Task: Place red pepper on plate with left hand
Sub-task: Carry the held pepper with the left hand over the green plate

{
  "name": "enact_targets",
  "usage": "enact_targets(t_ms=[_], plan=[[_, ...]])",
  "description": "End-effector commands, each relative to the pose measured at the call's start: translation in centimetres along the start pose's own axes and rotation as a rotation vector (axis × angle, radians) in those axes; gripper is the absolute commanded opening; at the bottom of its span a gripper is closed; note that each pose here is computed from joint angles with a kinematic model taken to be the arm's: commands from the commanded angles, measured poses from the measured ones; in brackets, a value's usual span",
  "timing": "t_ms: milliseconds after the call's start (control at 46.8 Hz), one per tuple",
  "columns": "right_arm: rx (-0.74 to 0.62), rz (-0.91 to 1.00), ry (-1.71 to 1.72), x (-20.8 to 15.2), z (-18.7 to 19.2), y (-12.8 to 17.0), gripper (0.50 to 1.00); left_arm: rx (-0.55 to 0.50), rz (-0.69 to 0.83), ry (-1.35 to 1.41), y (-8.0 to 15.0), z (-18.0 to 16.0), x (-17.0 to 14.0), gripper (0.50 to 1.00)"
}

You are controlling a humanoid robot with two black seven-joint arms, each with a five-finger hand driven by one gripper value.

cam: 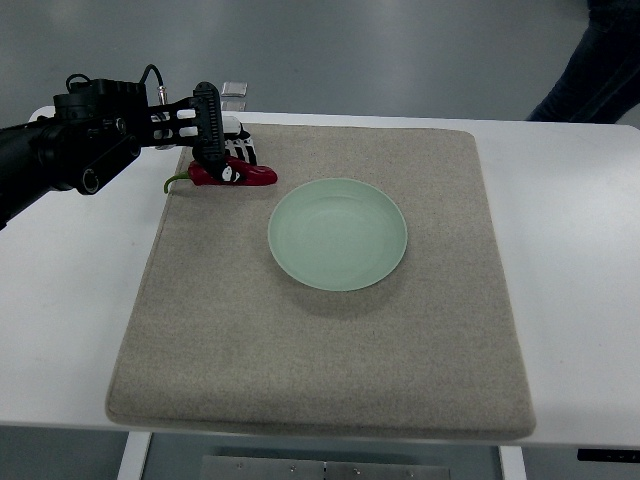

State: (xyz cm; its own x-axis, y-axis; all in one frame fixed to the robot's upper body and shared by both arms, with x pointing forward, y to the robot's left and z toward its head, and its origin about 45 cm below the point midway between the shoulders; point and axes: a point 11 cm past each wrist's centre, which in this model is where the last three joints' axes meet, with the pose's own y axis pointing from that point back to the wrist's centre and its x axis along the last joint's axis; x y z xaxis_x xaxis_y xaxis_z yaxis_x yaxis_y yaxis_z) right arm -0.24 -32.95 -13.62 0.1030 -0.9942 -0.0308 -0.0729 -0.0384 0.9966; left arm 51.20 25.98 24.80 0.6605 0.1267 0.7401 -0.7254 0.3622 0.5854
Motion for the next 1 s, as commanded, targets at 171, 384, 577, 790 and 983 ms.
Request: enact_targets(t_ms=[171,384,577,790,983], plan=[[-0.001,0.0,0.001,0.0,0.0,0.0,0.932,-0.037,0.023,0.009,0.1,1.6,1.4,0.5],[0.001,0.0,0.0,0.0,-0.1,0.0,0.932,-0.117,0.017,-0.001,-0.3,4.7,1.5,0.5],[0.0,0.0,-0.001,0.0,0.0,0.0,0.932,-0.215,-0.002,-0.008,-0.7,8.2,1.1,0.5],[0.0,0.0,-0.001,0.0,0.0,0.0,0.932,-0.366,-0.06,-0.044,-0.5,12.7,-0.2,0.5],[0.0,0.0,-0.001,0.0,0.0,0.0,0.932,-0.458,-0.139,-0.073,-0.2,15.7,-2.6,0.5]])
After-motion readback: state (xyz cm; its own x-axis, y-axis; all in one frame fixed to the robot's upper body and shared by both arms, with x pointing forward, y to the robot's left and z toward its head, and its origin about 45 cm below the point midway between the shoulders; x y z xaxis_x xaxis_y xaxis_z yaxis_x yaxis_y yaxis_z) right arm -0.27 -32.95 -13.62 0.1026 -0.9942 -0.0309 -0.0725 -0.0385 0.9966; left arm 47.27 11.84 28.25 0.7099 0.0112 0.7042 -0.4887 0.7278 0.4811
